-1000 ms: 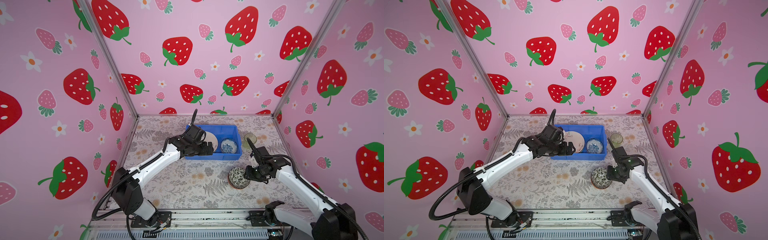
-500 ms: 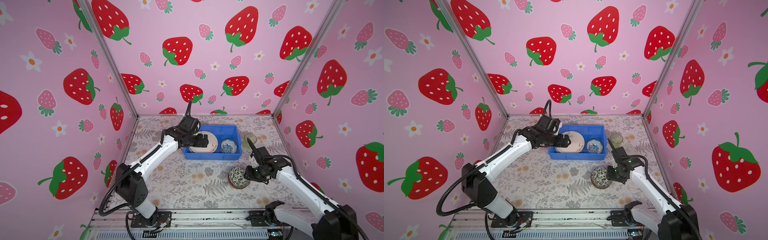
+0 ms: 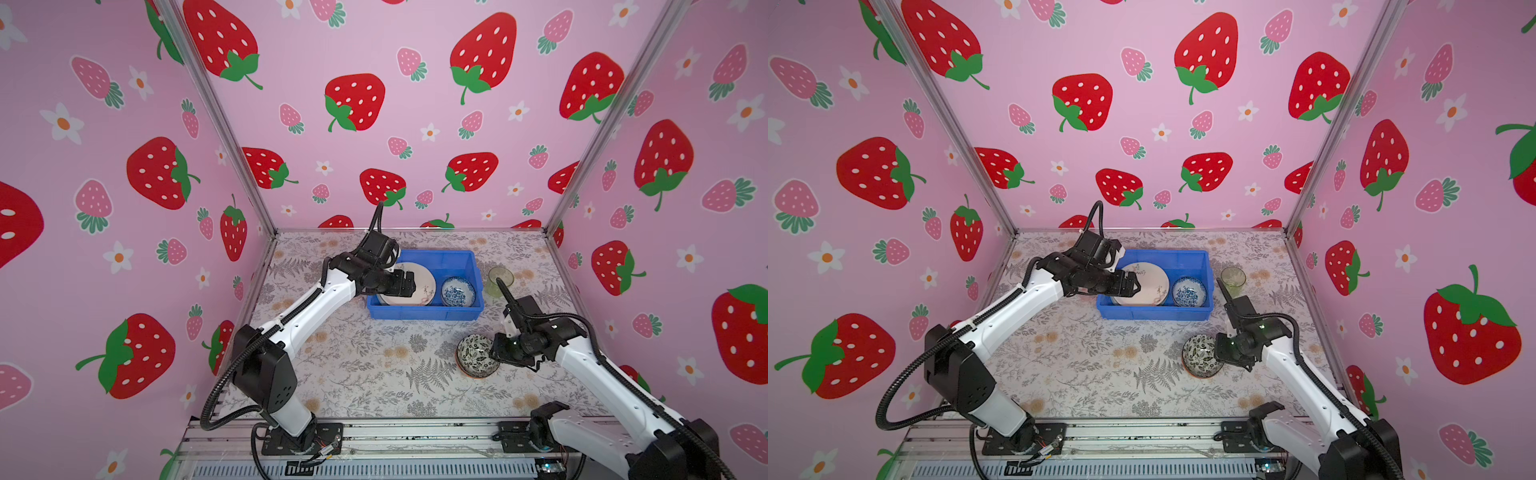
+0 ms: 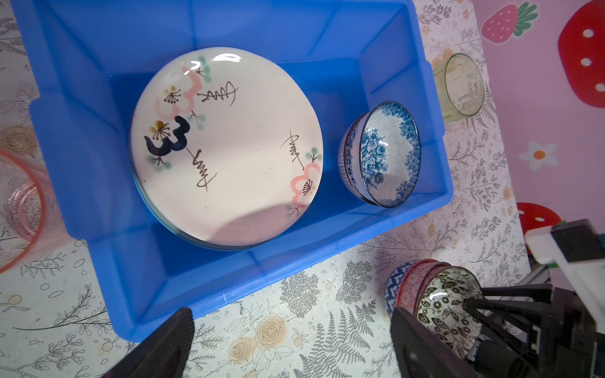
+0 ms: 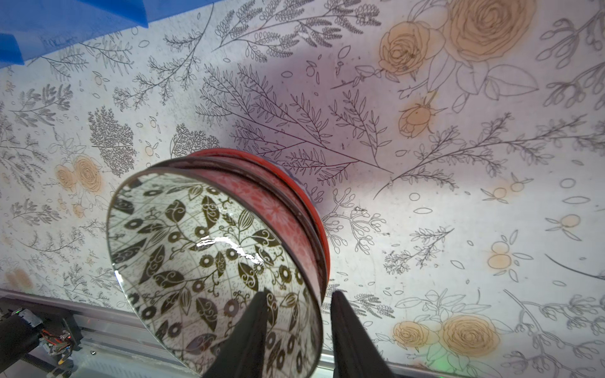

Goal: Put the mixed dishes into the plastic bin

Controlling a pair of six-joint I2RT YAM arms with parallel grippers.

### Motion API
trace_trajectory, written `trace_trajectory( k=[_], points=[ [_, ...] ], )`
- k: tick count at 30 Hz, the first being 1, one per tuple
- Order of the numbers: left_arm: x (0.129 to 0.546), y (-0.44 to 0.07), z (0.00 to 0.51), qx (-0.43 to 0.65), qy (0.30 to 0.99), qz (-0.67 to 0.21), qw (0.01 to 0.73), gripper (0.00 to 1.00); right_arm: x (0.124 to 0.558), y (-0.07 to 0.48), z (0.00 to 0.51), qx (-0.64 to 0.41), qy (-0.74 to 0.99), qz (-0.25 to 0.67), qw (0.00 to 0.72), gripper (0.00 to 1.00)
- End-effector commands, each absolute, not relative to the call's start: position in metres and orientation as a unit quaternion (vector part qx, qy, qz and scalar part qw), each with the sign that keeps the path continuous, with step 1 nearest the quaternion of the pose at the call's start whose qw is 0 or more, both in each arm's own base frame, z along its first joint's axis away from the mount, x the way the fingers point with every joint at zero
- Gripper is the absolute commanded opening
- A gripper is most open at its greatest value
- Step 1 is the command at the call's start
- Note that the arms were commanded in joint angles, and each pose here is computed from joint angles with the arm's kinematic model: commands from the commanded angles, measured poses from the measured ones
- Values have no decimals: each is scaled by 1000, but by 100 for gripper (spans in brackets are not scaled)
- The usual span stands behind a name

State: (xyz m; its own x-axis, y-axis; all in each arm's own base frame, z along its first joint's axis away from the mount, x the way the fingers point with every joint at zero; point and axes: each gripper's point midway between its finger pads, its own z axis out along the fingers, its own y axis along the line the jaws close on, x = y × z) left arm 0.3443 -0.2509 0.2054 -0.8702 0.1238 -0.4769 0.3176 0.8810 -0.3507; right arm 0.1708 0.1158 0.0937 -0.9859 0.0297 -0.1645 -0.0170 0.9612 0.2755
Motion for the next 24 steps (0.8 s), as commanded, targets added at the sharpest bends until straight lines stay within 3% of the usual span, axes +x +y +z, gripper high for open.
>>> trace_trajectory(
  k=[1,24],
  points=[
    [341,-250,206,124,943,-214,221,96,165,113,86,4,989,129,70,34],
    [327,-236,222,90,942,-216,242,96,180,114,91,-18,992,105,66,13]
  ],
)
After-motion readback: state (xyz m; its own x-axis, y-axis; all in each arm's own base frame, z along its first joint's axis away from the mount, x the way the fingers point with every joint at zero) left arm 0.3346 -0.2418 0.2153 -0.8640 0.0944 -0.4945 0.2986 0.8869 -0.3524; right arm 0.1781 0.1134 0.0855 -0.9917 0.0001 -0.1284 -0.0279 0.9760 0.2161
